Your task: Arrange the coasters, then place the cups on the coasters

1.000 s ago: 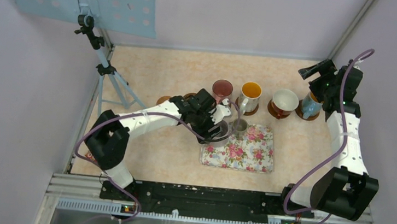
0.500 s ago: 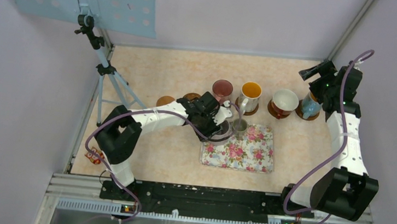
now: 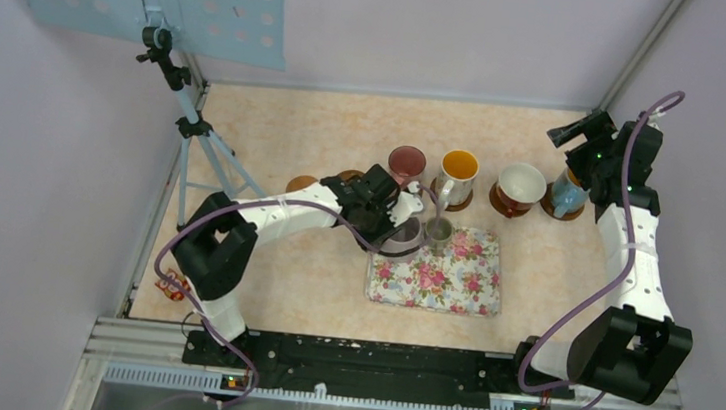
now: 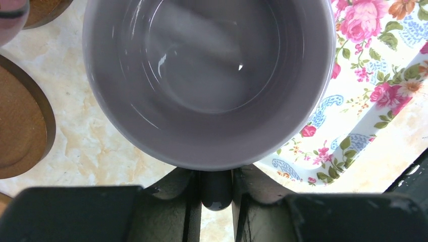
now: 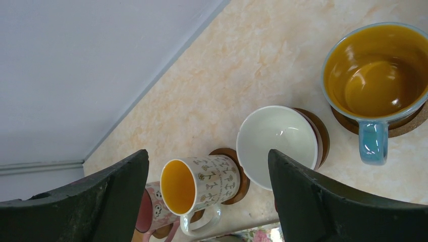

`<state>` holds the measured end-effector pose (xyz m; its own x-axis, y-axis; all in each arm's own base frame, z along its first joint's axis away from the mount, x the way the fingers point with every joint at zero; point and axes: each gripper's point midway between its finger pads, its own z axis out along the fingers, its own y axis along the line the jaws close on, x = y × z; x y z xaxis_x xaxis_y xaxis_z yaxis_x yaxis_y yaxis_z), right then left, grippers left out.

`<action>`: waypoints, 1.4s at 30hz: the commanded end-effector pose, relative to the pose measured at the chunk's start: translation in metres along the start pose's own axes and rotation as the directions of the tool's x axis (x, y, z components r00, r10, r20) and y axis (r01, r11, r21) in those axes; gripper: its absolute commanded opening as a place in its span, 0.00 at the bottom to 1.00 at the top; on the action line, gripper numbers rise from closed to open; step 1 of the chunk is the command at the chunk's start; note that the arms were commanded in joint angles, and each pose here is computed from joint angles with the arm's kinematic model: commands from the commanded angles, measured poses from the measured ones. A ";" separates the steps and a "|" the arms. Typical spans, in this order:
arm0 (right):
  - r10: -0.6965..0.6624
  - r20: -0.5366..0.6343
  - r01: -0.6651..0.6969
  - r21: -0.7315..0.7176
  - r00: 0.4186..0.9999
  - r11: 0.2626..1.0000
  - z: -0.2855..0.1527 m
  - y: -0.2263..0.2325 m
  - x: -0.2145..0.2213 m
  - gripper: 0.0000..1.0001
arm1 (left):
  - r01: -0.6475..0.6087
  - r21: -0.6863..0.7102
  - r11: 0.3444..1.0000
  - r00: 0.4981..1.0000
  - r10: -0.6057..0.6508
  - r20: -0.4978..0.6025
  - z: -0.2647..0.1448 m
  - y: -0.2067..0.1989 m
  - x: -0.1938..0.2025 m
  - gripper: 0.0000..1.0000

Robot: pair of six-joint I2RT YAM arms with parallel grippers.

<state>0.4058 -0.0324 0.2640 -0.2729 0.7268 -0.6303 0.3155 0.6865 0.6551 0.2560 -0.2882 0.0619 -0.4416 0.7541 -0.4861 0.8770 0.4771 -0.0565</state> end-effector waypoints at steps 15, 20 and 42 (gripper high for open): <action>-0.006 0.042 0.008 -0.056 0.999 0.998 -0.003 0.014 -0.015 0.86 | 0.133 0.227 0.965 0.964 -0.179 0.196 -0.094 0.010 -0.012 0.00; -0.004 0.041 0.006 -0.057 0.999 0.998 0.003 0.015 -0.019 0.86 | 0.260 0.121 0.958 0.932 -0.281 0.230 -0.112 0.048 -0.005 0.00; 0.003 0.036 -0.001 -0.044 0.999 0.999 0.002 0.015 -0.020 0.86 | 0.288 -0.417 0.862 0.792 0.031 0.610 -0.156 0.179 -0.064 0.00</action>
<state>0.4132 -0.0305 0.2584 -0.2859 0.7330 -0.6173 0.3078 0.6803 0.6652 0.3786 -0.1712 0.1564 -0.4516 0.4046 -0.7952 0.5887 0.8048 0.0752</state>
